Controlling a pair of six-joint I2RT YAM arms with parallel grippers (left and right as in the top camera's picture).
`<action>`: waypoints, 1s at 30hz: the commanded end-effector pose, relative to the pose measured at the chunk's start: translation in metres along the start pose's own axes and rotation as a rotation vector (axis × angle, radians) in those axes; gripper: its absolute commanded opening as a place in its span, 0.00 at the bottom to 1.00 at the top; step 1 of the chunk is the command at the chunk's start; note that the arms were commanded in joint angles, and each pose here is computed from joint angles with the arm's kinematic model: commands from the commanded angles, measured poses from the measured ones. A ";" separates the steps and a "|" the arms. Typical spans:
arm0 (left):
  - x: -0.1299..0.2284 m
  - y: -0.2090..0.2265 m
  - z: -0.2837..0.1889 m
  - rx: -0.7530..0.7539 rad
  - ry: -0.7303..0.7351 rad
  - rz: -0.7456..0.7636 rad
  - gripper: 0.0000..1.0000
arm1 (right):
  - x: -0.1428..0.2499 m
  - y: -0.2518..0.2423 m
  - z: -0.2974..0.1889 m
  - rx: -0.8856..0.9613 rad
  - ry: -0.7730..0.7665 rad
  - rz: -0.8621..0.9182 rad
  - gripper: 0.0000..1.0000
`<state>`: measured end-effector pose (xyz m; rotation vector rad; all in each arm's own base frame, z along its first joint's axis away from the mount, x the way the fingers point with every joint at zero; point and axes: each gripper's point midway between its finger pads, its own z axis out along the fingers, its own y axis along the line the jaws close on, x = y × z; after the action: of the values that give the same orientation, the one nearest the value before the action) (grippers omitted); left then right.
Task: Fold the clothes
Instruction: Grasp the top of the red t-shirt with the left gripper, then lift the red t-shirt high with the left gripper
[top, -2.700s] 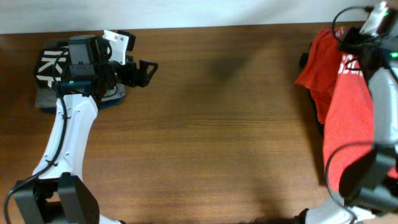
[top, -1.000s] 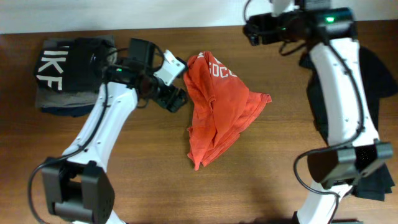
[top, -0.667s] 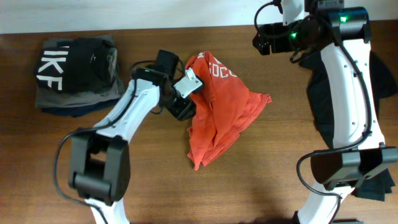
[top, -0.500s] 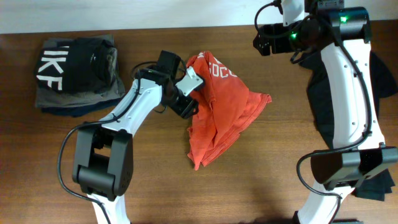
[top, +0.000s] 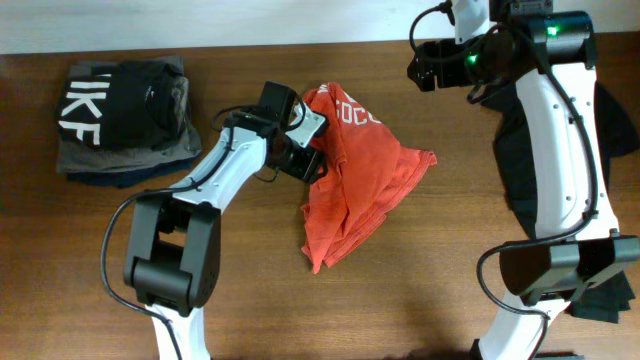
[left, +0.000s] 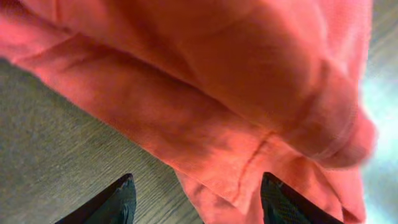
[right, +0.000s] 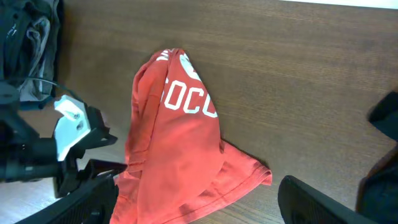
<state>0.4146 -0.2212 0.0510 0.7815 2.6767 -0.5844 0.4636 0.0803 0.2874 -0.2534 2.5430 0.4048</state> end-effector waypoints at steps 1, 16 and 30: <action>0.007 0.008 0.017 -0.020 0.033 -0.113 0.62 | -0.001 -0.008 -0.004 0.035 -0.005 0.006 0.88; -0.002 0.010 0.023 -0.021 -0.002 -0.130 0.41 | 0.000 -0.009 -0.004 0.041 -0.005 0.006 0.87; -0.009 0.001 0.027 -0.020 -0.026 -0.120 0.16 | 0.005 -0.009 -0.004 0.040 0.017 0.012 0.87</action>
<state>0.4252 -0.2360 0.0328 0.6235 2.7097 -0.5981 0.4599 0.0763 0.2836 -0.2431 2.5696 0.3779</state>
